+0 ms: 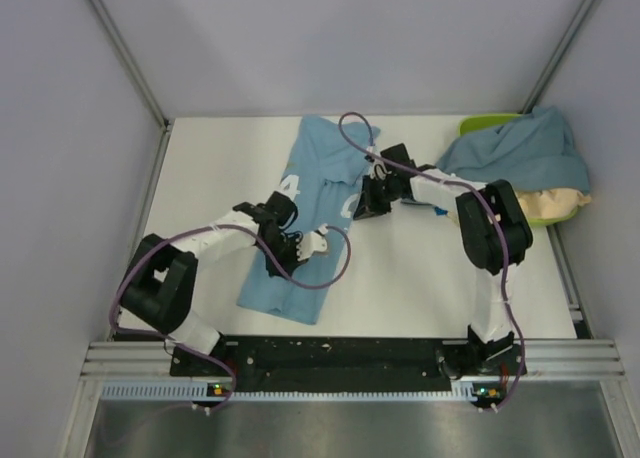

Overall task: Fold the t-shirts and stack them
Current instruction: Rotate the tshirt 90 degrees

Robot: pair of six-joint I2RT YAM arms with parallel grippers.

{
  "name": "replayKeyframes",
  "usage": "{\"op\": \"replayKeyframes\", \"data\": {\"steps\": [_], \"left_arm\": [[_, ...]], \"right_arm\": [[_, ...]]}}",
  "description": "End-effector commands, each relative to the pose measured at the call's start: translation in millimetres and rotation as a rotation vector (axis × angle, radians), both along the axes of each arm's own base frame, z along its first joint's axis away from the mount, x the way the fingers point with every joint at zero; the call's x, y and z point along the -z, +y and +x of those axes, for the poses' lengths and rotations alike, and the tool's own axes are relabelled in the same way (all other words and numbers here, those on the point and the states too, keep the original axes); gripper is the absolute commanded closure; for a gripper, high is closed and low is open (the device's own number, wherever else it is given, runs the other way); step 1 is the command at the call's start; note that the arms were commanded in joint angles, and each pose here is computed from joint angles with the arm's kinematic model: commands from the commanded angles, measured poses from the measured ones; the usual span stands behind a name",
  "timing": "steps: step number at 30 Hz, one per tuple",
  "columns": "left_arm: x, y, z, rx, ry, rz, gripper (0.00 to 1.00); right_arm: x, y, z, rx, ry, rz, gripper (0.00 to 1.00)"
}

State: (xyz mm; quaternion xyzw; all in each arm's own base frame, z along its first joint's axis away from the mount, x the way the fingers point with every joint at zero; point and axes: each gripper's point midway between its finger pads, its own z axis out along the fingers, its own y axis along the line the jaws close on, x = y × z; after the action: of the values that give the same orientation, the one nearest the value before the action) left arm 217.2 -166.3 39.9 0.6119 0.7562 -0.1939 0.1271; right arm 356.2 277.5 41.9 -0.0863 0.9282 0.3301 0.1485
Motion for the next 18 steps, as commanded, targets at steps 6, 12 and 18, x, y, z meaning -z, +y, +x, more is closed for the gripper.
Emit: {"op": "replayKeyframes", "data": {"steps": [6, 12, 18], "left_arm": [[22.2, -42.1, -76.9, 0.264, 0.146, 0.024, 1.00], [-9.7, -71.8, -110.7, 0.422, 0.240, -0.064, 0.86], [-65.3, -71.2, -110.6, 0.460, 0.154, -0.139, 0.68]], "right_arm": [[-40.6, -58.1, 140.6, 0.283, -0.147, 0.055, 0.62], [-20.1, -41.1, 190.8, 0.336, -0.077, 0.162, 0.52], [9.9, -28.0, 225.2, 0.421, 0.000, 0.233, 0.59]]}}
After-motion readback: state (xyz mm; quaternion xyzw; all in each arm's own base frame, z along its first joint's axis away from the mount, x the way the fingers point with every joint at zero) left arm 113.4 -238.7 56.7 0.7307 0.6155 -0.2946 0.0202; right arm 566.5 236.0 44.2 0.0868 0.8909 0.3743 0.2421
